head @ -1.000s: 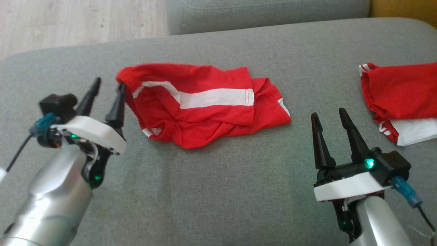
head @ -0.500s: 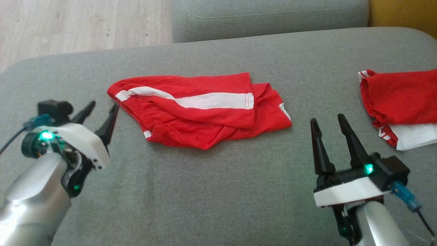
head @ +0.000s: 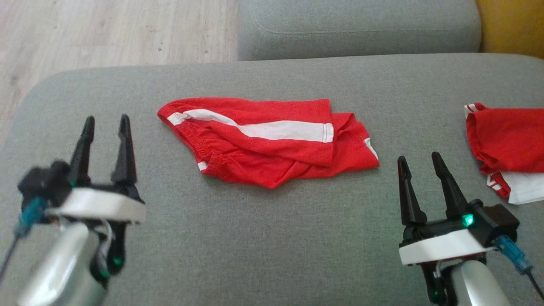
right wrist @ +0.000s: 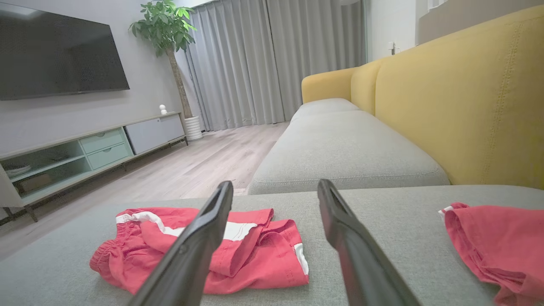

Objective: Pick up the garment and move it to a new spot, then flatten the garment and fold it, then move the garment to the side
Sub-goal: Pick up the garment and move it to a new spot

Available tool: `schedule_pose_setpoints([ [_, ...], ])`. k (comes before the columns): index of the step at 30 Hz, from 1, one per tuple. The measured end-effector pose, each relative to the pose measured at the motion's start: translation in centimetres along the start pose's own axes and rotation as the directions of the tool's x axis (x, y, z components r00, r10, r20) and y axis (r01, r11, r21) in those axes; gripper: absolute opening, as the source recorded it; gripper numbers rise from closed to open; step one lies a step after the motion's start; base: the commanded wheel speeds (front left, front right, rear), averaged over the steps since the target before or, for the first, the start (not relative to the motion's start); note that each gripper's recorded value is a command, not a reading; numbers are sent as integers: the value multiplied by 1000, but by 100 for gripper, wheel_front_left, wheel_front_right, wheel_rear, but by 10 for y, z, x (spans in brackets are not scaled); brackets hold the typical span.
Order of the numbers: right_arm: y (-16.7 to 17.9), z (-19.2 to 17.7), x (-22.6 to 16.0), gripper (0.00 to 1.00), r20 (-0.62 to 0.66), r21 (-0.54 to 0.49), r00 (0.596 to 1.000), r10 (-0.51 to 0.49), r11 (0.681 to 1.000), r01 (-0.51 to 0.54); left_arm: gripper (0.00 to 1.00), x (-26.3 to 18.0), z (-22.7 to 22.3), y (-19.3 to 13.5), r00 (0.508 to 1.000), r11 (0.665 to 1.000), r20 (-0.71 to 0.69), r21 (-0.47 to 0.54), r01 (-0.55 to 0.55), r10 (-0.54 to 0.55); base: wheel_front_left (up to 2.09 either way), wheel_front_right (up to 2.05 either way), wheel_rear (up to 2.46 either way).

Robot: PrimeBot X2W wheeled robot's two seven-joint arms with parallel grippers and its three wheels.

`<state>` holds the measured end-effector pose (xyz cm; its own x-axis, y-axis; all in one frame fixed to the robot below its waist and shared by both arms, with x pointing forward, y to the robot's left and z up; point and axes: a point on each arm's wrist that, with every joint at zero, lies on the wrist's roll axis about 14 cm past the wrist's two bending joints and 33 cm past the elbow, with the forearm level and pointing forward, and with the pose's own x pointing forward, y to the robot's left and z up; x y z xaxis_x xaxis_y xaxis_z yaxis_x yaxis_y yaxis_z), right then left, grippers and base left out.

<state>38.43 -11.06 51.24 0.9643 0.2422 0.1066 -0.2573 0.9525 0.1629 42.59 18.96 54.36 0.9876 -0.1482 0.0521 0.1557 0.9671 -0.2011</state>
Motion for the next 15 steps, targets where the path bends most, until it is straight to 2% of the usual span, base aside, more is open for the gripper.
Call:
schedule_pose_setpoints([
  [4, 0, 1, -2, 100, 3, -10, 1000, 0, 1000, 0, 100, -25, 2, -16, 998, 1000, 64, -8, -19, 19, 0, 0, 0],
  [10, -1, 5, -5, 100, 13, -12, 1000, -7, 1000, 7, 100, -68, -40, -30, 998, 998, -4, -20, -58, 58, 0, 0, 0],
  [15, 0, 6, -5, 100, 14, -13, 1000, -3, 1000, 4, 100, -71, -49, -37, 999, 998, -13, 51, -42, 43, 0, 0, 0],
])
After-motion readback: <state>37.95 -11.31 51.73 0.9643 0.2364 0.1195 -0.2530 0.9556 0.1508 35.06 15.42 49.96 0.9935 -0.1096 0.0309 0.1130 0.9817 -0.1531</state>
